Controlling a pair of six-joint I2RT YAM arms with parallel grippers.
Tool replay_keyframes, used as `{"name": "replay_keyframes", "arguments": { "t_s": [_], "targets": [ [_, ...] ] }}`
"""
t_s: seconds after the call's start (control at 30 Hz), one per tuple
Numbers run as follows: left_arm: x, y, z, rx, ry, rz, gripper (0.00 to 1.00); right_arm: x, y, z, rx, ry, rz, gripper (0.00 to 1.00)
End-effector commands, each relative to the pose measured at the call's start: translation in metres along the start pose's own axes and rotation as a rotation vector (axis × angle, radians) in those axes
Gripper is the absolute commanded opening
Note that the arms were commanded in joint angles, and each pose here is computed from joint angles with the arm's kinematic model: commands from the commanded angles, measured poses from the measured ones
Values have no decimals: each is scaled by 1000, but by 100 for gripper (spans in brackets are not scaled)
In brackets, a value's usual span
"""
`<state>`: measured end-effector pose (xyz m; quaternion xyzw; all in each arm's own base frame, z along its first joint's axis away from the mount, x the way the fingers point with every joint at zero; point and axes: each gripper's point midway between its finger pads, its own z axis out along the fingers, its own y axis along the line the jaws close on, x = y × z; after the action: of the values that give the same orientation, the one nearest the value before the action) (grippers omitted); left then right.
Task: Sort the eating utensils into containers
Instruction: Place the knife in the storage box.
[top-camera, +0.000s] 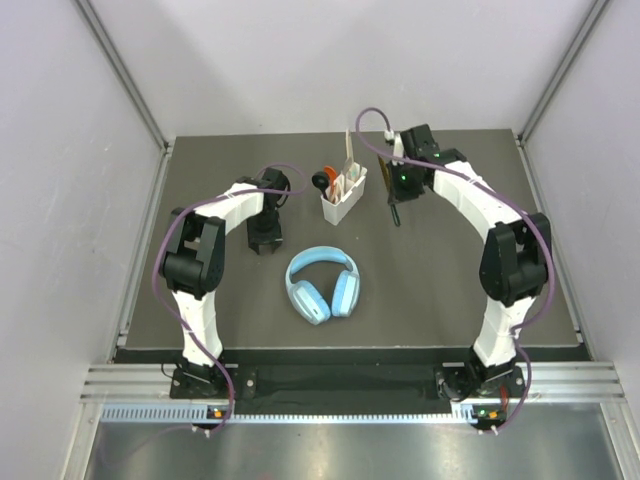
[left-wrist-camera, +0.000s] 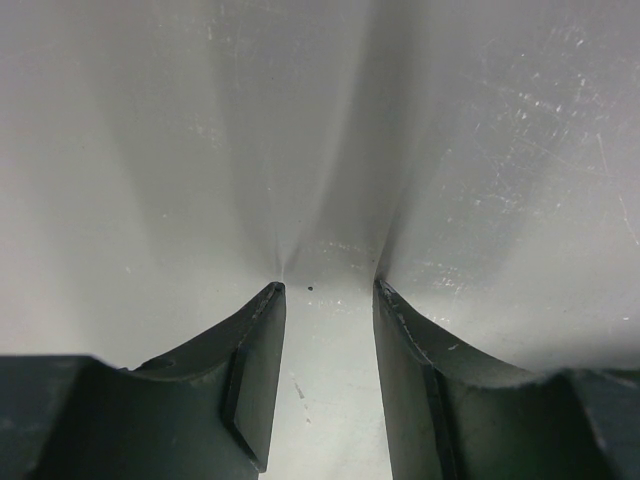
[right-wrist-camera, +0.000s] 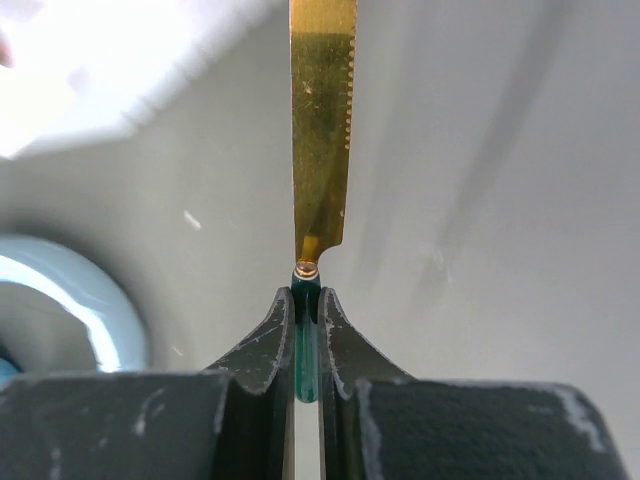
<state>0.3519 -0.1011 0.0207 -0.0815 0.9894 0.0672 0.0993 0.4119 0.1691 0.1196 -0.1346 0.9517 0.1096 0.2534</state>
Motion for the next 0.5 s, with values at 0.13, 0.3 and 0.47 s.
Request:
{"name": "replay_keyframes", "arguments": {
  "t_s": [0.13,0.3,0.47],
  "targets": [
    [15,6,9,-50,55,-1,47,-135,51,-41,-57,-414,-121,0],
    [18,9,10,-55,61,7,46,-165,58,-32,-54,-507,-158,0],
    [22,12,12,-65,69,21,46,-174,70,-4,-67,-551,-183,0]
  ]
}}
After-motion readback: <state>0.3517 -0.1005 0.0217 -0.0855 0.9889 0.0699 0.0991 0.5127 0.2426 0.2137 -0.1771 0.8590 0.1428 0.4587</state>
